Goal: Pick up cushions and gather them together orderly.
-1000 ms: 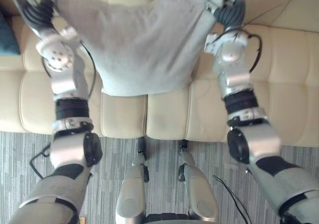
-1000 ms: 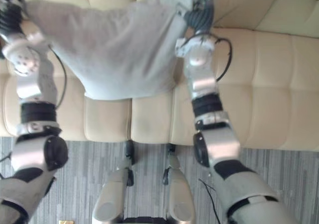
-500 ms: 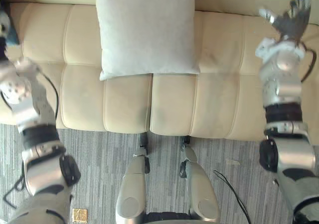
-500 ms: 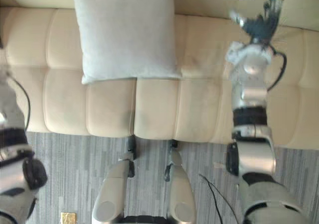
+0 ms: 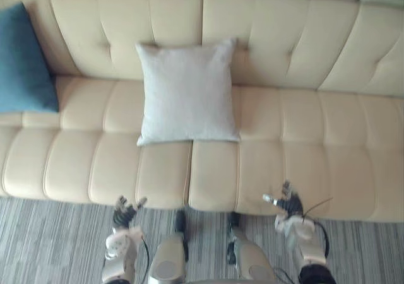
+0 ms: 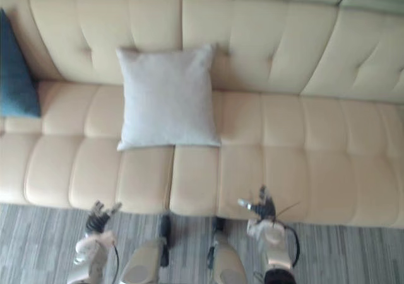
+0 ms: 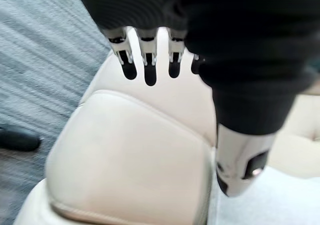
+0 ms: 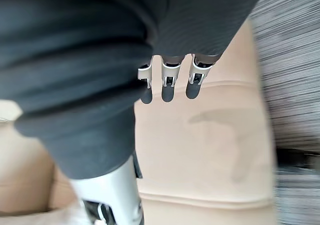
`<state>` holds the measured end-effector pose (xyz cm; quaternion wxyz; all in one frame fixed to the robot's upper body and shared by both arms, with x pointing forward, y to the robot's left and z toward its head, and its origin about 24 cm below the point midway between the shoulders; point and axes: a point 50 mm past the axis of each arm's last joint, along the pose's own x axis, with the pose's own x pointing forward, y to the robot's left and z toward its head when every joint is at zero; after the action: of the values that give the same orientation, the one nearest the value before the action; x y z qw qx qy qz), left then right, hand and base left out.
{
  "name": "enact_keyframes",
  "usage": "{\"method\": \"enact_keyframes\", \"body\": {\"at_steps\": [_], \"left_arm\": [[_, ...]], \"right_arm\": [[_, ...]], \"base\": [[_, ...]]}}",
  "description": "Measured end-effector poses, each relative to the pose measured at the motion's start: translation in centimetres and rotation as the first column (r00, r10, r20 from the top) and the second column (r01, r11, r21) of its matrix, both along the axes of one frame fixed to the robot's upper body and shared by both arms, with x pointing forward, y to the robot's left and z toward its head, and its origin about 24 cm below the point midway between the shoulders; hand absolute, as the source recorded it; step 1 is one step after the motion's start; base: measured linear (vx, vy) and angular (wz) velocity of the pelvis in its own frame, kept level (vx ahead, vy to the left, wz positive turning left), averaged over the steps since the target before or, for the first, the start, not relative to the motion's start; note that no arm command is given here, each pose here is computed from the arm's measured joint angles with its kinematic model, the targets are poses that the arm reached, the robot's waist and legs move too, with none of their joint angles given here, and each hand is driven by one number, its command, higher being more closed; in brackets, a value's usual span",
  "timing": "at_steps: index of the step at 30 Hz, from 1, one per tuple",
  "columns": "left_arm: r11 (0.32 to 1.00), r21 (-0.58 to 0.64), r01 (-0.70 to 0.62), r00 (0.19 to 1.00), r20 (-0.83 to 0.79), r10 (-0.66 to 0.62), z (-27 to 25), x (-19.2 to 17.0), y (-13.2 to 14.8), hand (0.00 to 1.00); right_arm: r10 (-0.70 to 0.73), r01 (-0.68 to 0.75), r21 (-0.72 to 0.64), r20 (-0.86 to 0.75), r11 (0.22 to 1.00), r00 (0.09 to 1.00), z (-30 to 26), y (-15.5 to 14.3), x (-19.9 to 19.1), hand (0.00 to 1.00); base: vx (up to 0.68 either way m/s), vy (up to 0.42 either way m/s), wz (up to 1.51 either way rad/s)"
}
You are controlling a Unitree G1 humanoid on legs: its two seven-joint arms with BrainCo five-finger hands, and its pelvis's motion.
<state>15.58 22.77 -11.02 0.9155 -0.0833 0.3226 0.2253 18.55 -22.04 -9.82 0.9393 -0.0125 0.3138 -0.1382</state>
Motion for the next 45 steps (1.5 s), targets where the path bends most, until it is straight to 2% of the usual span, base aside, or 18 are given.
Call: {"method": "enact_keyframes", "body": {"at_steps": [1, 6, 14, 15, 28, 35, 42, 45], "left_arm": [[1.0, -0.017, 0.019, 0.996, -0.084, -0.02, -1.4, -1.3, -0.5, 0.0], [0.998, -0.044, 0.046, 0.969, -0.241, -0.055, -3.6, -4.1, -1.4, 0.0], [0.991, -0.026, 0.128, 0.937, -0.323, -0.13, -4.3, -5.3, -1.9, 0.0], [0.98, -0.033, 0.196, 0.896, -0.401, -0.193, -5.0, -6.1, -2.3, 0.0], [0.985, -0.043, 0.17, 0.897, -0.407, -0.172, -5.1, -6.7, -2.2, 0.0], [0.996, -0.054, 0.067, 0.917, -0.391, -0.083, -5.0, -7.0, -1.5, 0.0], [0.999, -0.038, 0.019, 0.941, -0.338, -0.031, -4.4, -5.4, -0.4, 0.0], [0.997, -0.076, 0.014, 0.946, -0.323, -0.038, -4.5, -4.9, -1.8, 0.0]], "right_arm": [[0.024, -0.022, 0.016, -0.094, 1.0, 0.995, -1.6, 0.4, -1.5, 0.0], [0.035, -0.011, 0.082, -0.291, 0.997, 0.956, -4.7, 1.6, -5.1, 0.0], [0.028, 0.014, 0.096, -0.423, 0.995, 0.906, -6.1, 1.8, -7.8, 0.0], [-0.019, 0.076, 0.106, -0.461, 0.991, 0.887, -6.4, 1.5, -8.3, 0.0], [-0.005, 0.051, 0.085, -0.473, 0.995, 0.881, -6.5, 1.5, -8.8, 0.0], [0.118, -0.109, 0.046, -0.432, 0.993, 0.894, -5.9, 2.6, -5.9, 0.0], [0.175, -0.176, 0.035, -0.39, 0.984, 0.904, -5.1, 3.3, -3.3, 0.0], [0.184, -0.208, -0.028, -0.357, 0.978, 0.916, -4.2, 2.2, -1.4, 0.0]], "base": [[0.11, 0.012, -0.02], [0.06, 0.011, 0.01], [0.01, 0.009, 0.02], [0.0, 0.0, 0.0], [-0.02, -0.005, -0.08], [-0.11, 0.019, -0.8], [-0.05, -0.092, -0.35], [-0.18, -0.064, -0.3]]}}
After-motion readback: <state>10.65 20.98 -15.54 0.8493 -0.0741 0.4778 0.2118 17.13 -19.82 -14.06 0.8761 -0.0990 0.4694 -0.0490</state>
